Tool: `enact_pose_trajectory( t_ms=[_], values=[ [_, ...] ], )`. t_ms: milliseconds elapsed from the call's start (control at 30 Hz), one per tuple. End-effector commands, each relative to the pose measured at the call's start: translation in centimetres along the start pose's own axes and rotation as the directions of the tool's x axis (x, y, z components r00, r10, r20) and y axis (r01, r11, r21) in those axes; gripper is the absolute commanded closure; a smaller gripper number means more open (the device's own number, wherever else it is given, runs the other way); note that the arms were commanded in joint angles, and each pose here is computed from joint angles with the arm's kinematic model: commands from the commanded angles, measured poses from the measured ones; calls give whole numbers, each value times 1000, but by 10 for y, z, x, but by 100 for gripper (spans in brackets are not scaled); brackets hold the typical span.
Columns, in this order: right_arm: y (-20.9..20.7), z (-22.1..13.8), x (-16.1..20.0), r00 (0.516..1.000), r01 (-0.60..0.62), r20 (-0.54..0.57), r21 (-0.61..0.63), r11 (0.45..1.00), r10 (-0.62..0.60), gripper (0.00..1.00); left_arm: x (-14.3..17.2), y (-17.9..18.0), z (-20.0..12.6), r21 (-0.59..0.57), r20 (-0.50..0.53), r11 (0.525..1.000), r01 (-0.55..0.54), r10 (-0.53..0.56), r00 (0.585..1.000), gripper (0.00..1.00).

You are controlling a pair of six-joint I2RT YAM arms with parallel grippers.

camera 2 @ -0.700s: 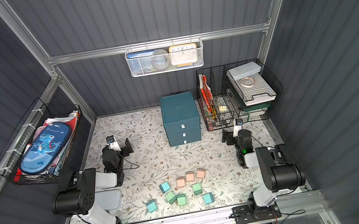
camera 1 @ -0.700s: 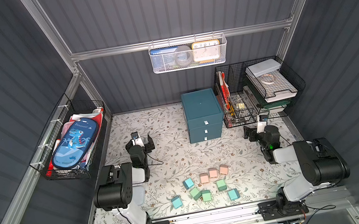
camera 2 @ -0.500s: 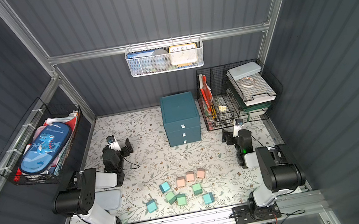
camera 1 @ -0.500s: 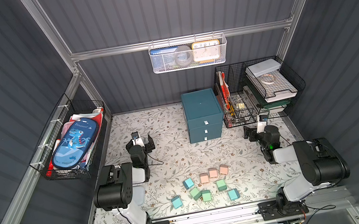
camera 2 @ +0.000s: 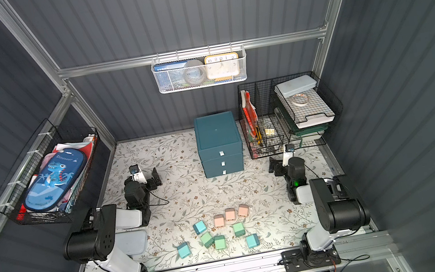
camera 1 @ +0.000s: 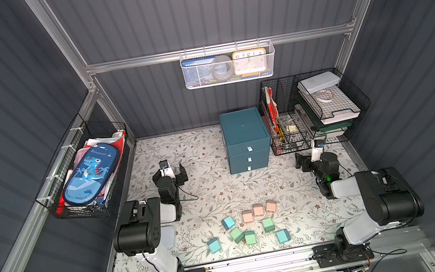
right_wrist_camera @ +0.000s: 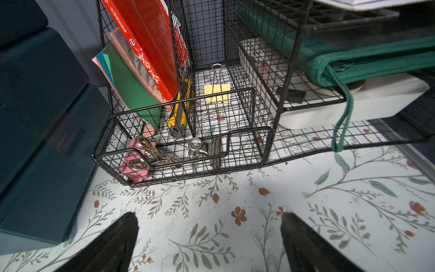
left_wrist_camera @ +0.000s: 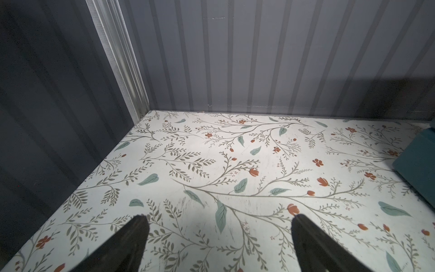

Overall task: Place the plugs into the drawer by color
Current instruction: Adjust the storage box at the center of the board.

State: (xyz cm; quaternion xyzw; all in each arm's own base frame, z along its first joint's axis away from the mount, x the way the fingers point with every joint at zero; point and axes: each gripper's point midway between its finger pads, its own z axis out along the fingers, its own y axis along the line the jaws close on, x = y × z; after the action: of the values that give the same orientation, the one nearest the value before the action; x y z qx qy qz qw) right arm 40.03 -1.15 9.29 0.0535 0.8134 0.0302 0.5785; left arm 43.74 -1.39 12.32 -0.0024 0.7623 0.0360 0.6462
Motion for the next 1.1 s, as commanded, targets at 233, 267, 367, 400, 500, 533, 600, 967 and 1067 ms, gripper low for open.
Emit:
enact_pose_trajectory(
  t_ms=[233, 267, 367, 400, 500, 533, 600, 967, 1067],
  values=[
    [54, -57, -94, 998, -43, -47, 125, 991, 49, 1, -102, -61, 13, 25, -204, 992, 123, -115, 972, 1],
    [66, -63, -103, 995, -84, -53, 80, 993, 88, 1, -106, -84, 12, 81, -243, 985, 150, -126, 962, 1],
    [97, -78, -130, 973, -217, -93, -75, 973, 210, 1, -125, -137, 2, 279, -314, 931, 237, -145, 938, 1],
    [112, -83, -140, 966, -244, -125, -144, 959, 227, 2, -132, -152, -3, 351, -338, 897, 270, -147, 929, 1],
    [147, -83, -158, 934, -330, -234, -270, 904, 271, 2, -156, -191, -19, 514, -379, 789, 337, -144, 914, 1],
    [159, -78, -161, 924, -346, -275, -302, 888, 267, 2, -163, -205, -25, 561, -384, 752, 346, -134, 914, 1],
    [185, -69, -165, 900, -377, -364, -380, 845, 238, 2, -167, -241, -40, 643, -405, 688, 337, -68, 912, 2],
    [214, 2, -146, 854, -364, -501, -385, 848, 139, 6, -146, -270, -30, 632, -543, 694, 344, 80, 836, 1],
    [223, 18, -134, 846, -360, -523, -412, 837, 106, 6, -147, -265, -25, 605, -541, 719, 342, 56, 839, 1]
  ],
)
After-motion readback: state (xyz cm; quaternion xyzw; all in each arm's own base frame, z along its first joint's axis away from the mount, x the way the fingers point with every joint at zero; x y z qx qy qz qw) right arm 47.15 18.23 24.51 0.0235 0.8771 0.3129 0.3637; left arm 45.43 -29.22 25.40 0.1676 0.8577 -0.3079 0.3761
